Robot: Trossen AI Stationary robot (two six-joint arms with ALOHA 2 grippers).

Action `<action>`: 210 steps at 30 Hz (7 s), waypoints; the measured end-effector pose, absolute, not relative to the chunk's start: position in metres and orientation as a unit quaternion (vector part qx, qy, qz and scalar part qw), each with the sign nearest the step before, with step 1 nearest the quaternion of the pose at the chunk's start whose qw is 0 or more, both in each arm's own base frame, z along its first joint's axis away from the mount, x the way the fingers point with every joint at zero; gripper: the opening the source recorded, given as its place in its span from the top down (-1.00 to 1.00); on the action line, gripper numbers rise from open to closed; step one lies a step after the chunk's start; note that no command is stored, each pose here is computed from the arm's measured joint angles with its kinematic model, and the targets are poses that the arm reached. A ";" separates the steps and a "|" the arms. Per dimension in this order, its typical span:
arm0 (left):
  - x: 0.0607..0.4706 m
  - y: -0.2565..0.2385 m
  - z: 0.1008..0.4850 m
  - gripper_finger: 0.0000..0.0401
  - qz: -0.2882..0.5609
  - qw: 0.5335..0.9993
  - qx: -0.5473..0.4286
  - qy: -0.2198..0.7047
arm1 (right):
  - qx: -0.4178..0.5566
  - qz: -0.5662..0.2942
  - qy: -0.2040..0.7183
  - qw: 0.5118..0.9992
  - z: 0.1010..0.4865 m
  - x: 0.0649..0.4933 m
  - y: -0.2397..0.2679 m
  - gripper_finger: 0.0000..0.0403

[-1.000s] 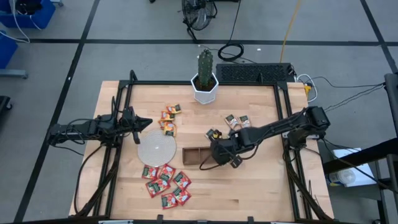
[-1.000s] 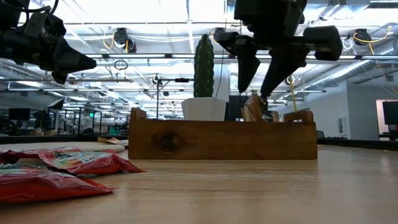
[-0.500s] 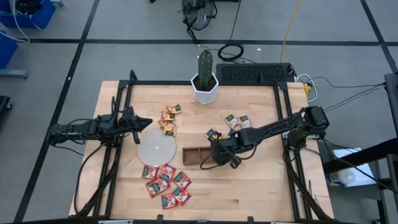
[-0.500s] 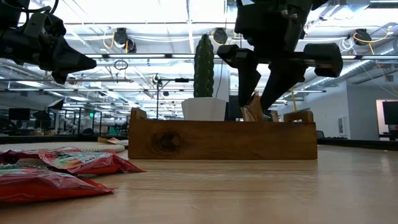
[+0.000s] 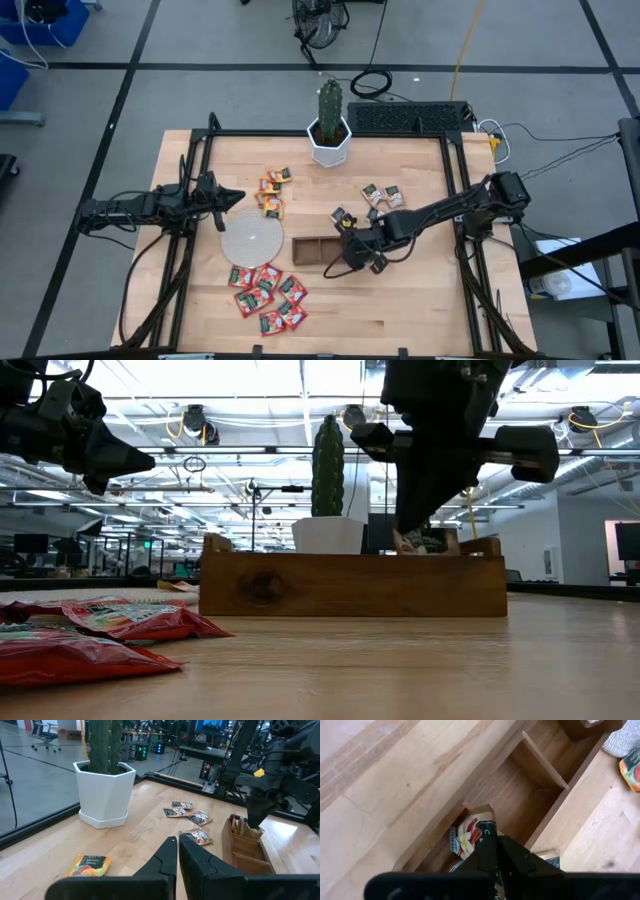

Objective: Pick & Place Tea
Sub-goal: Put the brown tea bag into the right section of the wooden organizer

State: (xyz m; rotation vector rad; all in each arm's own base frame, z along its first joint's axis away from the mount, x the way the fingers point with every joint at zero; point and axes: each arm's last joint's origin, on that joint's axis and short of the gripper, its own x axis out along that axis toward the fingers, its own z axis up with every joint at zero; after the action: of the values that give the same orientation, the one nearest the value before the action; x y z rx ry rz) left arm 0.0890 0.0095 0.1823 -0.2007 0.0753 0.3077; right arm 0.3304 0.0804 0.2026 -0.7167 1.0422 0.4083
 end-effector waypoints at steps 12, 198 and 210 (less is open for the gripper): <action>0.089 0.009 0.182 0.89 0.153 0.982 -0.100 0.038 | -0.343 0.131 0.472 0.801 0.205 0.335 0.079 1.00; 0.089 0.009 0.182 0.89 0.153 0.982 -0.100 0.038 | -0.024 -0.193 0.528 0.826 0.255 0.264 0.036 0.66; 0.089 0.009 0.182 0.89 0.153 0.982 -0.100 0.037 | 0.139 -0.311 0.571 0.747 0.203 0.226 -0.059 -0.47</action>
State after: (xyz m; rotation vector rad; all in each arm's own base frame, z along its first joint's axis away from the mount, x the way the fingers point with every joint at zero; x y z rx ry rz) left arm 0.0890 0.0095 0.1822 -0.2006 0.0754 0.3077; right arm 0.2260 -0.0591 0.2034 0.3037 1.2496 -0.6794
